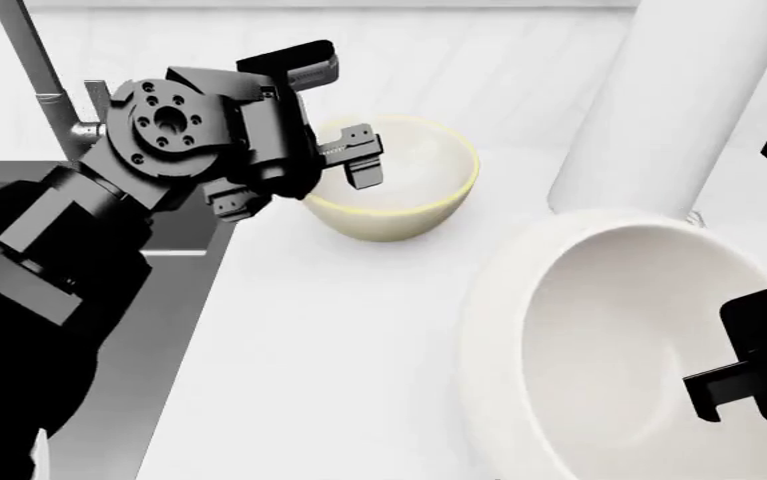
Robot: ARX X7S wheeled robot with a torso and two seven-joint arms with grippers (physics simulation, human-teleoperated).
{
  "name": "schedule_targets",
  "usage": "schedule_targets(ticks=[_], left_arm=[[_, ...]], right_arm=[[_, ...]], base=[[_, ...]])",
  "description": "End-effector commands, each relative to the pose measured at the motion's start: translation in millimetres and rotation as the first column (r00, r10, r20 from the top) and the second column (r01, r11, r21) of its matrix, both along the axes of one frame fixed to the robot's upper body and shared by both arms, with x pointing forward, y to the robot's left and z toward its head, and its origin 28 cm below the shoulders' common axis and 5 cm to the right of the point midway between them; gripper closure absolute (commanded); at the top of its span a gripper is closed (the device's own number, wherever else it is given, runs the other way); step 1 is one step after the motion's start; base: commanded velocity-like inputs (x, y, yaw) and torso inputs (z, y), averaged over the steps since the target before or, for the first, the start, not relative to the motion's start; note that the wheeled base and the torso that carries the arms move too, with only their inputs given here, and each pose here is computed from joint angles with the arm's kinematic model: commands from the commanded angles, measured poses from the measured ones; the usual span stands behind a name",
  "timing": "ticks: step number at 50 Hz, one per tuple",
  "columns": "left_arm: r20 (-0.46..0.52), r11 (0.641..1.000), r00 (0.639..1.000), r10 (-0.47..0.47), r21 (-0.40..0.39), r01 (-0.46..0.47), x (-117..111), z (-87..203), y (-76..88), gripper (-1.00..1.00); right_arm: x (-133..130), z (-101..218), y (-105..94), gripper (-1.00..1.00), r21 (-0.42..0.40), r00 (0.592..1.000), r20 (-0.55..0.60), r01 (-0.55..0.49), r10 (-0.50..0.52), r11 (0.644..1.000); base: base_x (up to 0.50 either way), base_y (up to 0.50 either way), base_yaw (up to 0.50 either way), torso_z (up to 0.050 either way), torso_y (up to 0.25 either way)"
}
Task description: Stack the bowls in the sink.
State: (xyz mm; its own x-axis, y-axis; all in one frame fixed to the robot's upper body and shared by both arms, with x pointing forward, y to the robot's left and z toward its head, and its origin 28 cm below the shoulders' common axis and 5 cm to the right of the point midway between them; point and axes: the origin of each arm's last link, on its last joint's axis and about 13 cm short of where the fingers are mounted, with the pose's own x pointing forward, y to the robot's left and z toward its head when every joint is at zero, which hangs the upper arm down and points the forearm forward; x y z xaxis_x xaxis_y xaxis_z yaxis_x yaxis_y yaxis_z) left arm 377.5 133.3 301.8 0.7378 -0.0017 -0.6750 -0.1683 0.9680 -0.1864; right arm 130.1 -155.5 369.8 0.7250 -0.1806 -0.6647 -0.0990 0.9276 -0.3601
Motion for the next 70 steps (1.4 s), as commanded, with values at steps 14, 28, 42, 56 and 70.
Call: schedule_targets(ticks=[14,28,42,56,70], left_arm=[[-0.016,0.997,0.998,-0.063,0.045,0.064,4.0,-18.6,-7.2,-1.00],[0.069,0.993,0.992,-0.105,0.070,0.100,-3.2,-16.3,-9.4,1.00],[0.228,0.999,0.973,-0.035,0.040,0.027,-13.3,18.0,3.3,1.00],[0.388,0.999,0.920,0.047,-0.033,-0.037,-25.7,54.9,23.1,1.00],[0.505,0.999,0.862,-0.049,0.011,0.050,-72.7,82.3,32.1,1.00]], right_arm=[[-2.0,-3.6,-3.6,1.00,-0.004,1.000,0.002,0.010,-0.010,1.000],[-0.5,-6.1,-3.4,1.00,-0.014,1.000,0.003,0.023,-0.023,1.000],[-2.1,-5.5,-4.1,1.00,-0.009,1.000,0.011,0.019,-0.019,1.000],[-7.1,-6.1,-8.5,1.00,0.003,1.000,0.023,0.014,-0.014,1.000],[-18.4,-5.6,-16.5,1.00,0.026,0.993,0.114,0.020,-0.023,0.999]], base=[[0.00,0.00,0.00,0.000,0.000],[0.00,0.00,0.00,0.000,0.000],[0.00,0.00,0.00,0.000,0.000],[0.00,0.00,0.00,0.000,0.000],[0.00,0.00,0.00,0.000,0.000]])
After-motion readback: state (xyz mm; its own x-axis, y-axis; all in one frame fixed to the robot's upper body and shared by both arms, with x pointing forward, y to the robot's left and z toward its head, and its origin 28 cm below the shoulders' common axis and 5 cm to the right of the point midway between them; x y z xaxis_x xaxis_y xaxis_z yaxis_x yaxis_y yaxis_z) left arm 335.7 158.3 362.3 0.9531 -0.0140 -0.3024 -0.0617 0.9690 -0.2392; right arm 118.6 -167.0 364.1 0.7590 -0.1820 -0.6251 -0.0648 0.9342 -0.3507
